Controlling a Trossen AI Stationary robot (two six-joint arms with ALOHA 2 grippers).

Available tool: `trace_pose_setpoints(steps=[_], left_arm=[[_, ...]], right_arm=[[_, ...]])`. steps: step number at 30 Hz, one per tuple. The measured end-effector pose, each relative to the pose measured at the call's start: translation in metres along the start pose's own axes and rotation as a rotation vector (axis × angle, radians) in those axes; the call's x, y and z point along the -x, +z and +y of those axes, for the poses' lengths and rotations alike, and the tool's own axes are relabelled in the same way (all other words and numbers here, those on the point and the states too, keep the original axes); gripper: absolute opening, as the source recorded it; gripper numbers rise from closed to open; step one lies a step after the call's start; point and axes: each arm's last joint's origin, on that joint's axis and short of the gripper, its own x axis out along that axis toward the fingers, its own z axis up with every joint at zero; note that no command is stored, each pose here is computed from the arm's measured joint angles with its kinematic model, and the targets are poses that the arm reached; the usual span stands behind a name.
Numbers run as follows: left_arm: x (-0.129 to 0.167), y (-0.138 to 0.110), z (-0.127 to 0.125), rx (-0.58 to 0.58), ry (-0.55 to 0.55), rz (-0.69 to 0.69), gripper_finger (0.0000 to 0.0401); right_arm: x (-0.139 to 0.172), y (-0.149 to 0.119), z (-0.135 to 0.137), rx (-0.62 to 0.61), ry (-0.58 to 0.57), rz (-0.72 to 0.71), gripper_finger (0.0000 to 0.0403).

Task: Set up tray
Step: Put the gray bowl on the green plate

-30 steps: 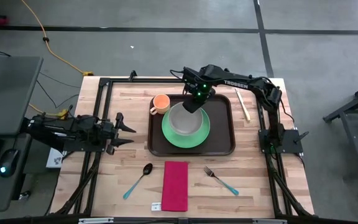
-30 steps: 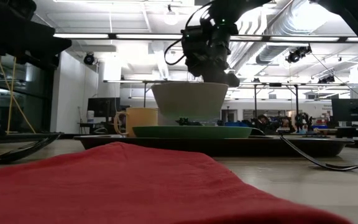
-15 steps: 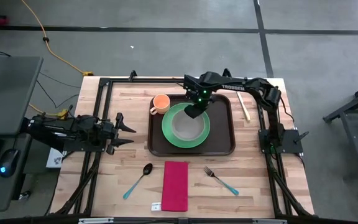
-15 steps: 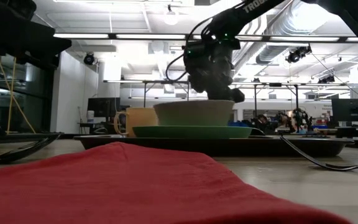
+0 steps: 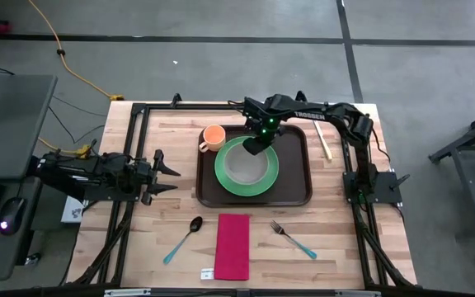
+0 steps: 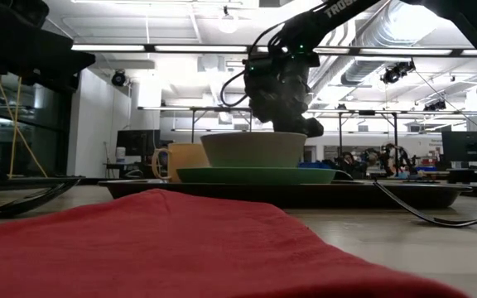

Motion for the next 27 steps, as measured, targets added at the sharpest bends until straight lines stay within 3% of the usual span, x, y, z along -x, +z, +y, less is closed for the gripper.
trace_pose_setpoints(steps=[27], left_arm=[[0.0000,0.0000,0.0000,-0.007,0.000,0.000,0.0230]], right_arm=[[0.0001,0.0012,0.0014,0.045,0.028,-0.008,0.0000]])
